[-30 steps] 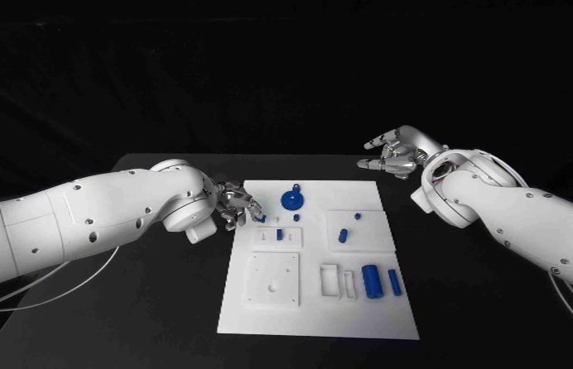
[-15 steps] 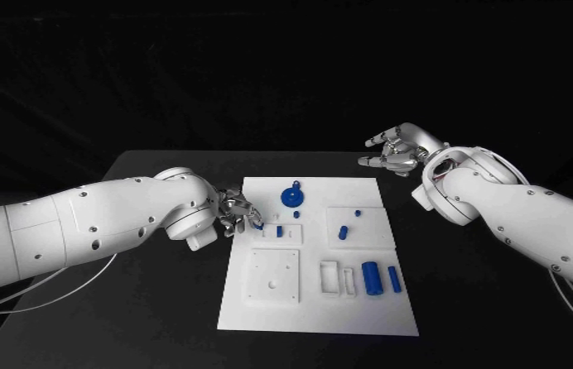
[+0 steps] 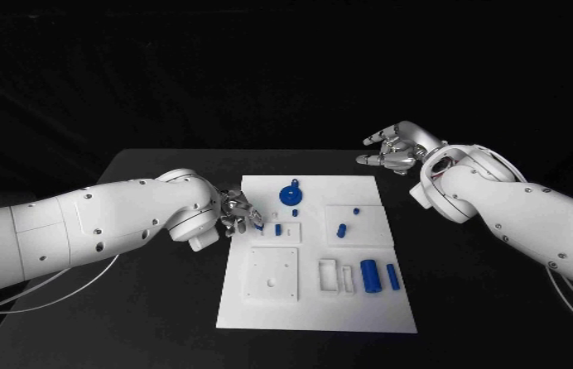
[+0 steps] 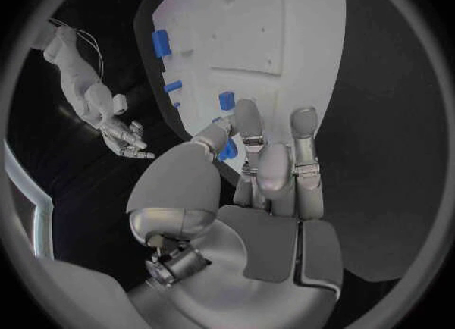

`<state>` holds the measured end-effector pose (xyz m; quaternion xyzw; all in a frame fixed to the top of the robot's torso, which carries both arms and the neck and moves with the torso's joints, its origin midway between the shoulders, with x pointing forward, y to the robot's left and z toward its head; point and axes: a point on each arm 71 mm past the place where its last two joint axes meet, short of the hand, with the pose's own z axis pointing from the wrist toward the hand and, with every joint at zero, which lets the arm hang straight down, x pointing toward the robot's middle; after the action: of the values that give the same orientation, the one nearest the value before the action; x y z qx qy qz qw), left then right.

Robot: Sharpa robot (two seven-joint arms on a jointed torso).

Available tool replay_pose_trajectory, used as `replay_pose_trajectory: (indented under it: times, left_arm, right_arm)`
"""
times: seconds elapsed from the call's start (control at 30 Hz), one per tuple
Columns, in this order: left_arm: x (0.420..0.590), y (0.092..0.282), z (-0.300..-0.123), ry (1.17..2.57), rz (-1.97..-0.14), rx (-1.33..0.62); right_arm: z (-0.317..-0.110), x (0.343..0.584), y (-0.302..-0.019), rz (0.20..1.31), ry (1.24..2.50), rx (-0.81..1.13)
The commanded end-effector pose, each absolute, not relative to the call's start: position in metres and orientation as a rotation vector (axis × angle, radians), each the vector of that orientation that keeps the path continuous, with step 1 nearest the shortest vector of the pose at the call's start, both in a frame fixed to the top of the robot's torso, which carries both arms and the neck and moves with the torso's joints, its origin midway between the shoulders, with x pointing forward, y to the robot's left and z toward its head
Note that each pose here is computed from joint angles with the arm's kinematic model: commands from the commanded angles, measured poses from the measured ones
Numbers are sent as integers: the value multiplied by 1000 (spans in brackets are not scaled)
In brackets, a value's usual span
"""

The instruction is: Assemble the parts on the task board

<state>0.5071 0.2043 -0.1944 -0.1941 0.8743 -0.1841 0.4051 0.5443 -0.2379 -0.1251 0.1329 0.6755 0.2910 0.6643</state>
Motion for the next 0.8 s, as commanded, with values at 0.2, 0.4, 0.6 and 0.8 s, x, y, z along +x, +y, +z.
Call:
replay_pose_trajectory:
  times: [0.2,0.4,0.6,0.8]
  left_arm:
    - [507,199,-194,2189,-450,-439]
    - [506,197,-196,2187,-439,-411]
    - [505,195,-198,2188,-431,-393]
    - [504,193,-199,2186,-424,-379]
  right_arm:
    - [-126,544,-237,663,1535,289]
    - [-126,544,-237,662,1535,289]
    - [-126,544,-237,662,1536,289]
    - [-126,544,-237,662,1537,289]
